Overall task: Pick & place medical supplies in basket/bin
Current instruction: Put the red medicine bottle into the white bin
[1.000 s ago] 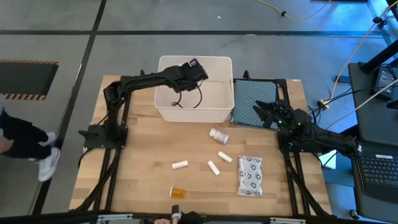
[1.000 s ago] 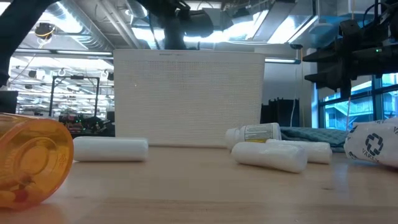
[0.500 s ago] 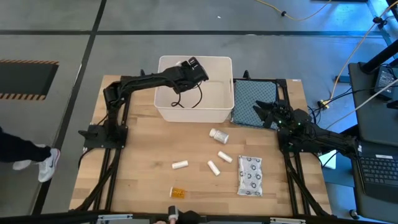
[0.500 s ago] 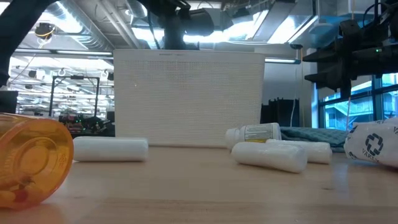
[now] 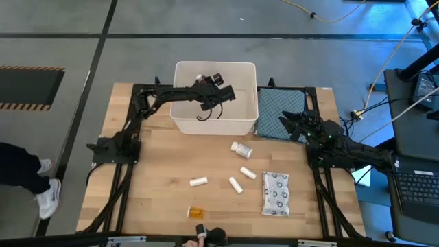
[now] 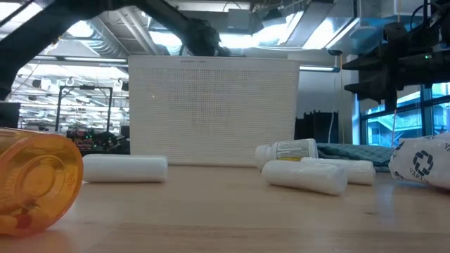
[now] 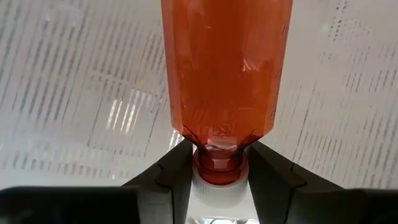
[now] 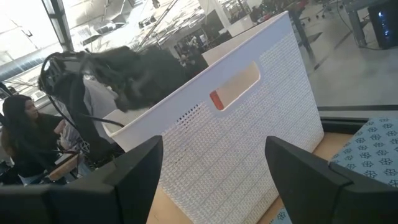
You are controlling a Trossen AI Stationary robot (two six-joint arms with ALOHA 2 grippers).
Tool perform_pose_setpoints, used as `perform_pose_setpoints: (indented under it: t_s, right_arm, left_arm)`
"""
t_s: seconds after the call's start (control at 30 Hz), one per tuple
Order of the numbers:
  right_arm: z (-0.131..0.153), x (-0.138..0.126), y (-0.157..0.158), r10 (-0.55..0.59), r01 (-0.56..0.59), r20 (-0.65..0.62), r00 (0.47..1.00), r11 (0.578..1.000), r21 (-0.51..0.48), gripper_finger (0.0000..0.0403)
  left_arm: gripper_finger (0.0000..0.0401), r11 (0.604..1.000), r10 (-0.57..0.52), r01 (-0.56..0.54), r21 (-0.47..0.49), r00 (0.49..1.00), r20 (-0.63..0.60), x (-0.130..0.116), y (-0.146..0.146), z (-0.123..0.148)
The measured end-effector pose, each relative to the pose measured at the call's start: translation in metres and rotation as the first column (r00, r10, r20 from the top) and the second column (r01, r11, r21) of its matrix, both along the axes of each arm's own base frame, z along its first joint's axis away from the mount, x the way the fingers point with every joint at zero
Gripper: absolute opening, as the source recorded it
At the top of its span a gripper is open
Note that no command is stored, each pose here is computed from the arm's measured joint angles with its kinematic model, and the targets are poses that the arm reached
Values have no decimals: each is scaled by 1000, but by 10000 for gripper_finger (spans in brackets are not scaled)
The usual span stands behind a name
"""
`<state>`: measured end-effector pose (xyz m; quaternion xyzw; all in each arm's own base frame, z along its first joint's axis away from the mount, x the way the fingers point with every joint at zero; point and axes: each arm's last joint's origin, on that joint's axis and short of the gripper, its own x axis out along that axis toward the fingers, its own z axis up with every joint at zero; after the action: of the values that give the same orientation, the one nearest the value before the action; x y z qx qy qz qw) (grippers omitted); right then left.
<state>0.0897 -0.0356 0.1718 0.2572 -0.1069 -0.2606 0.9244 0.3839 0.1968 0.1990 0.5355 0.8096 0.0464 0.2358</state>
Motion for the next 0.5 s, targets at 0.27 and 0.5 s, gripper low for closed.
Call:
perform_pose_setpoints:
  t_s: [0.27, 0.5]
  right_arm:
    - [0, 0, 0, 0, 0, 1, 1000, 1000, 2, 284]
    - [0, 0, 0, 0, 0, 2, 1000, 1000, 3, 284]
  left_arm:
    - [128, 1000, 12, -14, -22, 997, -71, 8, 1, -48]
    - [129, 999, 13, -18, -43, 993, -114, 9, 2, -70]
